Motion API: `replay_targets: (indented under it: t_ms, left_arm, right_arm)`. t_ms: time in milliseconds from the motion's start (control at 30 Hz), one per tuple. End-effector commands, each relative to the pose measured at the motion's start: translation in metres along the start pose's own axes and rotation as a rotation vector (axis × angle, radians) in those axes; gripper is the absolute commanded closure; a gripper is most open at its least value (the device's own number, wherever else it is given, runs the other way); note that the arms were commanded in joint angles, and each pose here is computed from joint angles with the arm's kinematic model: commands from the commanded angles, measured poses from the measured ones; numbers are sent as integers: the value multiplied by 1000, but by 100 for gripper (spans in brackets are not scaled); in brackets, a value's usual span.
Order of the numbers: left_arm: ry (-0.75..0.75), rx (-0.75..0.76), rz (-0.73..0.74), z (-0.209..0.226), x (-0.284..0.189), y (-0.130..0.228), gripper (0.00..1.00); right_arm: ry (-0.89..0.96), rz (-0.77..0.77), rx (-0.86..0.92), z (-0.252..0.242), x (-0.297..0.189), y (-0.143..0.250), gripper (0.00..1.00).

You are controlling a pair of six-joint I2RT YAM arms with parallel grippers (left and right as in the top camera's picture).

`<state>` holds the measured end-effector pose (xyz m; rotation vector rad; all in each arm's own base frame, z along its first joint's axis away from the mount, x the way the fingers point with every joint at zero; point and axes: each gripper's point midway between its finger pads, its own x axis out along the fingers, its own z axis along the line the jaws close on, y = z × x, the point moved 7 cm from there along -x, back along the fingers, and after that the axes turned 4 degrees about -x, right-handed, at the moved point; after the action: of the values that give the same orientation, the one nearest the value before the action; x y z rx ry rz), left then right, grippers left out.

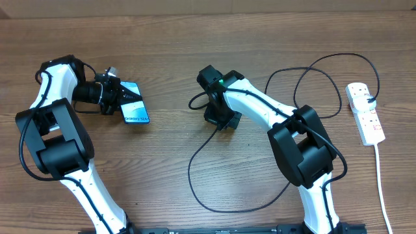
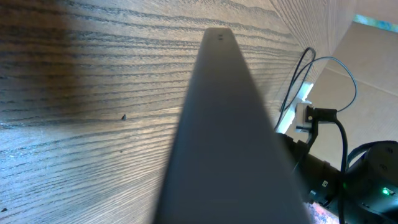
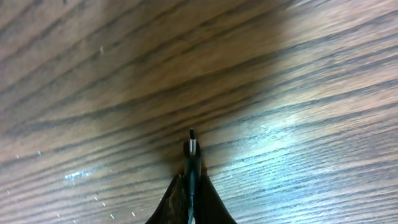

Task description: Plug charger to phone and switch on socket

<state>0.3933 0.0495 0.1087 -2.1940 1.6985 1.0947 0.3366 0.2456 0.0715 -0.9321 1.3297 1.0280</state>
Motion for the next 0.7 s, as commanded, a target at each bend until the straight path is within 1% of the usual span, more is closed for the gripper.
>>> replay_targets:
  t_ms: [0,100,133,233,300,333,367,467,500,667]
  left_arm:
    - [44,63,-26,-17,-10,3,96]
    - [54,78,-31,-18,-10,2,96]
    - [77,102,-32,-20,-10,2,96]
    - [202,187,-28,-33,-12,4,96]
    - [294,226,-23,-42,-14,8,96]
    - [339,249,-22,-46,-16,11,96]
    - [379,273,-21,-50,-18,14,96]
    - [484,330,-26,-62,-24,25,96]
    - [533,346,-32,-67,-27,29,96]
    - [712,352,-84,-85,-41,43,96]
  right_arm:
    - [2,35,-113,-2,10,3,96]
    - [-36,55,-202,0,8,1,96]
    - [-78,82,-239,3,6,2,96]
    - [-302,156,-439,20,-12,7,96]
    - [-470,181,-537,30,-33,11,96]
    - [-585,185,-618,35,-51,15,96]
    - [-669,179,-687,38,-67,20,96]
    - [-831,141,-837,42,-105,32,96]
    - [-896,114,-893,41,-125,38,96]
    - [-1015,87,-978,41,-156,52,96]
